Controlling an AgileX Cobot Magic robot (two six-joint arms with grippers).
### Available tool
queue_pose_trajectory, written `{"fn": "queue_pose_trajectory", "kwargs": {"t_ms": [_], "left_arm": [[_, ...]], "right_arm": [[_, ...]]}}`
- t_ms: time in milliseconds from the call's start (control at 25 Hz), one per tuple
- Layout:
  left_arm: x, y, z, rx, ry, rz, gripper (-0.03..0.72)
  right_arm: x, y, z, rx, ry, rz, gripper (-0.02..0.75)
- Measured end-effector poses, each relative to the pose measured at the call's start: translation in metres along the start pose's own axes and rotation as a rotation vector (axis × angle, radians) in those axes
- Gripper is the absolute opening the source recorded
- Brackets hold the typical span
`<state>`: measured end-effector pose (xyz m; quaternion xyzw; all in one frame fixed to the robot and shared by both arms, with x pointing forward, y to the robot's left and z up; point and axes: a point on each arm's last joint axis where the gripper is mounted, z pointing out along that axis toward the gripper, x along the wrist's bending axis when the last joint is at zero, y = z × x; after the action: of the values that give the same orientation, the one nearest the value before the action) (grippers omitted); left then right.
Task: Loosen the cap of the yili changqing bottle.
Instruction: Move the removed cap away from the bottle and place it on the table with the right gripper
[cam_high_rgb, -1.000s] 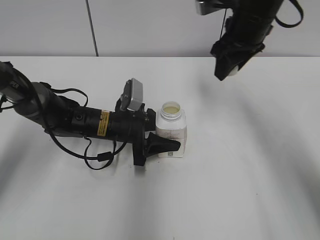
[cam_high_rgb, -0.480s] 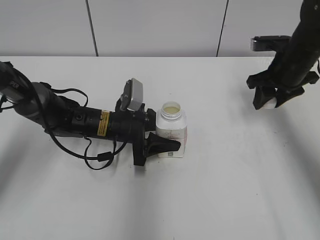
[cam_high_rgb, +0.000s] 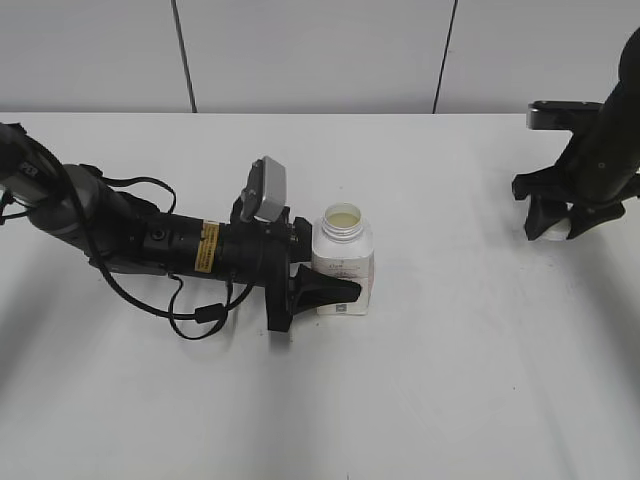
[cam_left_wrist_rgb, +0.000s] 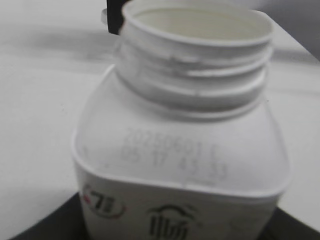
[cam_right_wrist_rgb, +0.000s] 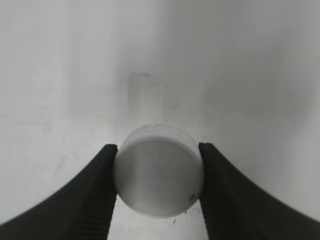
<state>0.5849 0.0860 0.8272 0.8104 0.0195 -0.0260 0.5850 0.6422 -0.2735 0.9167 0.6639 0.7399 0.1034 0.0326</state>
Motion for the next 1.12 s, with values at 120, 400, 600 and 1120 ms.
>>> {"fn": "queue_pose_trajectory", "kwargs": {"t_ms": [120, 400, 600, 1120], "left_arm": [[0.000, 0.000, 0.000, 0.000, 0.000, 0.000, 0.394], [0.000, 0.000, 0.000, 0.000, 0.000, 0.000, 0.394], [0.000, 0.000, 0.000, -0.001, 0.000, 0.000, 0.394], [0.000, 0.000, 0.000, -0.001, 0.000, 0.000, 0.394]], "right_arm": [[-0.001, -0.002, 0.009, 0.023, 0.001, 0.003, 0.388], [-0.002, -0.004, 0.025, 0.052, 0.002, 0.008, 0.388], [-0.003, -0.006, 0.029, 0.072, 0.003, 0.010, 0.388], [-0.002, -0.001, 0.023, 0.080, 0.006, 0.012, 0.574]]}}
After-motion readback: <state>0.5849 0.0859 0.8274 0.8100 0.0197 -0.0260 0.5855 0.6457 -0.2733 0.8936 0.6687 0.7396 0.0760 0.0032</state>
